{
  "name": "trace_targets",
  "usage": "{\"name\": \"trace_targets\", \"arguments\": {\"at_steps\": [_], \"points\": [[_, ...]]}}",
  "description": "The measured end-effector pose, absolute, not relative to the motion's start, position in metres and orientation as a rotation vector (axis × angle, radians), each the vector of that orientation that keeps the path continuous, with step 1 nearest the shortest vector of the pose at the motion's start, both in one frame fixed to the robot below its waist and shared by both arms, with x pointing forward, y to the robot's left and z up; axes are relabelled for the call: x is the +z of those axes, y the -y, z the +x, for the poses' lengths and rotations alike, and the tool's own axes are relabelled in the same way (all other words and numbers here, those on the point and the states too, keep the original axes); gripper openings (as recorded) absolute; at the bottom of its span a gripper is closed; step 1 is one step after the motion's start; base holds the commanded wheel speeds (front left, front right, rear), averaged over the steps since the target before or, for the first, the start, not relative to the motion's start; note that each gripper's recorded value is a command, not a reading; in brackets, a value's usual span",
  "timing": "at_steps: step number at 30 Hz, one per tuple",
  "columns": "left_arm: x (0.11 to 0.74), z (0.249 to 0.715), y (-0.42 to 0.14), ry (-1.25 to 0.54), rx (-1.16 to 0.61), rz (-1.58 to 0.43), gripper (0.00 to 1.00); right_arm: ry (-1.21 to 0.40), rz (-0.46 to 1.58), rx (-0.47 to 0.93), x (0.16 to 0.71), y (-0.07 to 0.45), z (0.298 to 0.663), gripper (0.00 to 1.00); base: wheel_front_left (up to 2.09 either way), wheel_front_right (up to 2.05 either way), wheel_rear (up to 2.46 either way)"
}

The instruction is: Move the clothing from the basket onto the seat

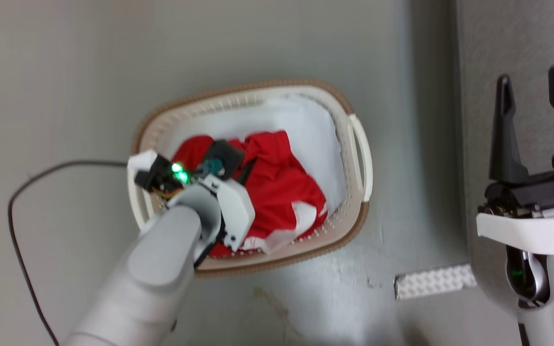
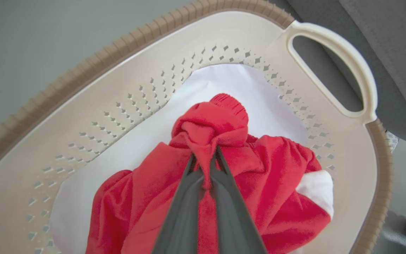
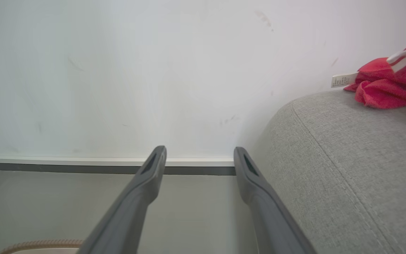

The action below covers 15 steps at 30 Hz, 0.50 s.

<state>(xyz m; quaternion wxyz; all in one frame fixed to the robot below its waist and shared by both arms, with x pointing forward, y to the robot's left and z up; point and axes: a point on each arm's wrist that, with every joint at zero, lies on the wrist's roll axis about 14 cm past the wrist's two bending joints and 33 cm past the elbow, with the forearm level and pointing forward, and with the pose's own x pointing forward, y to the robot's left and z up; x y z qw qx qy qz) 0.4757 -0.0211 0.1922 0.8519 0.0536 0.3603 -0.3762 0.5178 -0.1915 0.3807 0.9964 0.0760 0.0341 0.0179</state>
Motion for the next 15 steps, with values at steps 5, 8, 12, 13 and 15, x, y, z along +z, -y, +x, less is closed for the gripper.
{"name": "trace_targets", "arguments": {"at_steps": [5, 8, 12, 13, 15], "points": [[0.23, 0.476, 0.018, -0.682, -0.761, 0.077, 0.0, -0.038, 0.16, 0.013, 0.406, 0.198, 0.506, 1.0, 0.0, 0.0, 0.0], [0.281, 0.481, 0.011, -0.572, -0.712, 0.034, 0.0, -0.005, 0.165, -0.008, 0.433, 0.204, 0.489, 1.0, 0.0, 0.0, 0.0], [0.32, 0.48, 0.003, -0.499, -0.667, 0.003, 0.0, 0.011, 0.174, -0.013, 0.45, 0.204, 0.47, 1.0, 0.0, 0.0, 0.0], [0.348, 0.479, -0.003, -0.439, -0.641, -0.005, 0.0, 0.02, 0.18, -0.012, 0.461, 0.203, 0.456, 1.0, 0.0, 0.0, 0.0], [0.377, 0.478, -0.011, -0.371, -0.611, -0.007, 0.0, 0.037, 0.186, -0.009, 0.472, 0.201, 0.443, 1.0, 0.0, 0.0, 0.0]]}}
